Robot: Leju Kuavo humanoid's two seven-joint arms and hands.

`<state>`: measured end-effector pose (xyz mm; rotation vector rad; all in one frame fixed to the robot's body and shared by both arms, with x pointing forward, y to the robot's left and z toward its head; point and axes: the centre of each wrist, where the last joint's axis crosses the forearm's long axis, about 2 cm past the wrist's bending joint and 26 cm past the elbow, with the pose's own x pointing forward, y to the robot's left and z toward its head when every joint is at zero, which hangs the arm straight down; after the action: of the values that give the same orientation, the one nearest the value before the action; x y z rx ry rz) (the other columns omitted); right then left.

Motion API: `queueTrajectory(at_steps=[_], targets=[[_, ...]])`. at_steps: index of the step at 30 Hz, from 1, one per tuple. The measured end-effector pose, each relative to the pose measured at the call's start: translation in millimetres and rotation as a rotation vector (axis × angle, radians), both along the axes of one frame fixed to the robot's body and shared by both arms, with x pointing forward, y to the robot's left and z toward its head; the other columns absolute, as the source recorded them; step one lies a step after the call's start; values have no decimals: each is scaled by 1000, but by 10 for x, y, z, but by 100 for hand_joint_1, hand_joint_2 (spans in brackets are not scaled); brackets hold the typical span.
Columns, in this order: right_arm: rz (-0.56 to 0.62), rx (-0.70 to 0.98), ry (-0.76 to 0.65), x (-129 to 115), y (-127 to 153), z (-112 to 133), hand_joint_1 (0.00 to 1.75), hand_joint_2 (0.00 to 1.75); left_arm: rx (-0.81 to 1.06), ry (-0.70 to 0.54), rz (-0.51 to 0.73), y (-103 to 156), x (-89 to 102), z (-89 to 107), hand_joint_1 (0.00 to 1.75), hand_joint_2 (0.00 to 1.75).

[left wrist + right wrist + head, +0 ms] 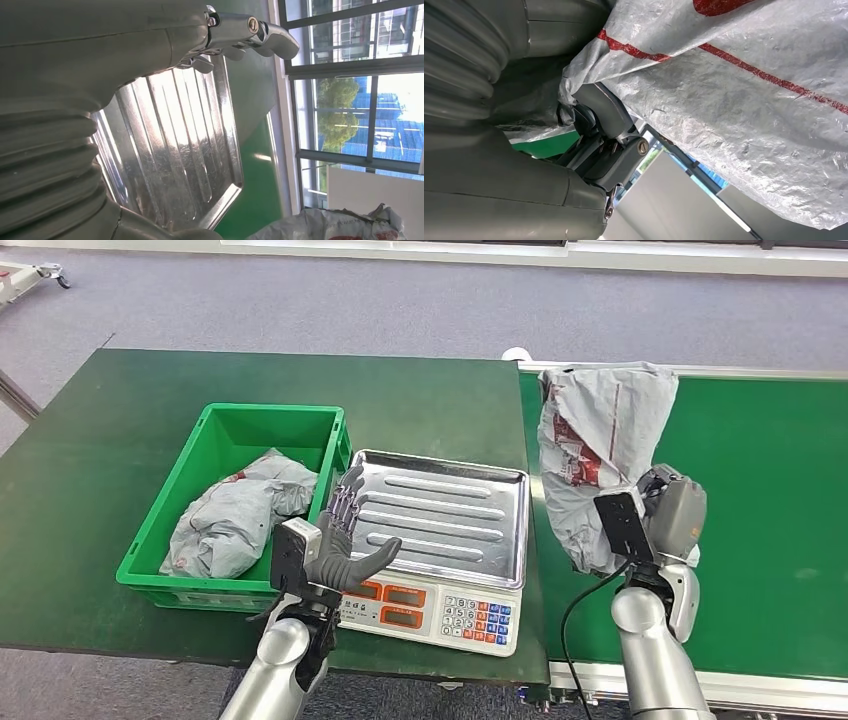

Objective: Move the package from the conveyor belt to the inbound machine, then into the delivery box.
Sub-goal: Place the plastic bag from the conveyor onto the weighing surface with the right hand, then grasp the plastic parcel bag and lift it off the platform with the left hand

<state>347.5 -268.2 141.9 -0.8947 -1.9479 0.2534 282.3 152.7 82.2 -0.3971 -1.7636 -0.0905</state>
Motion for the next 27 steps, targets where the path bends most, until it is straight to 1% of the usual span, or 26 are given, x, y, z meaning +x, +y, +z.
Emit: queueTrajectory(at_steps=[5,7,9,10,12,13,15,17,19,27], targets=[[61,2,20,4,97,2,175,175,1,-7,3,8,9,19,0,175],[119,21,49,5,161,-2,175,175,3,-11,3,15,16,34,0,175],[228,34,83,3,275,-7,175,175,4,-12,5,24,20,43,0,175],[310,32,104,-1,391,-4,175,175,4,-14,7,31,23,50,0,175],[480,27,146,-38,776,15,175,175,7,-18,9,42,33,75,0,175],[545,25,164,-79,1007,28,175,175,9,-20,8,40,39,93,0,175],[619,40,176,-180,1380,51,175,175,10,-23,2,25,49,124,0,175],[665,55,173,-246,1583,77,175,175,11,-23,-1,20,57,140,0,175],[693,57,172,-274,1660,88,175,175,11,-24,-5,23,67,147,0,175],[738,50,177,-326,1742,79,175,175,11,-31,-11,12,118,176,0,175]])
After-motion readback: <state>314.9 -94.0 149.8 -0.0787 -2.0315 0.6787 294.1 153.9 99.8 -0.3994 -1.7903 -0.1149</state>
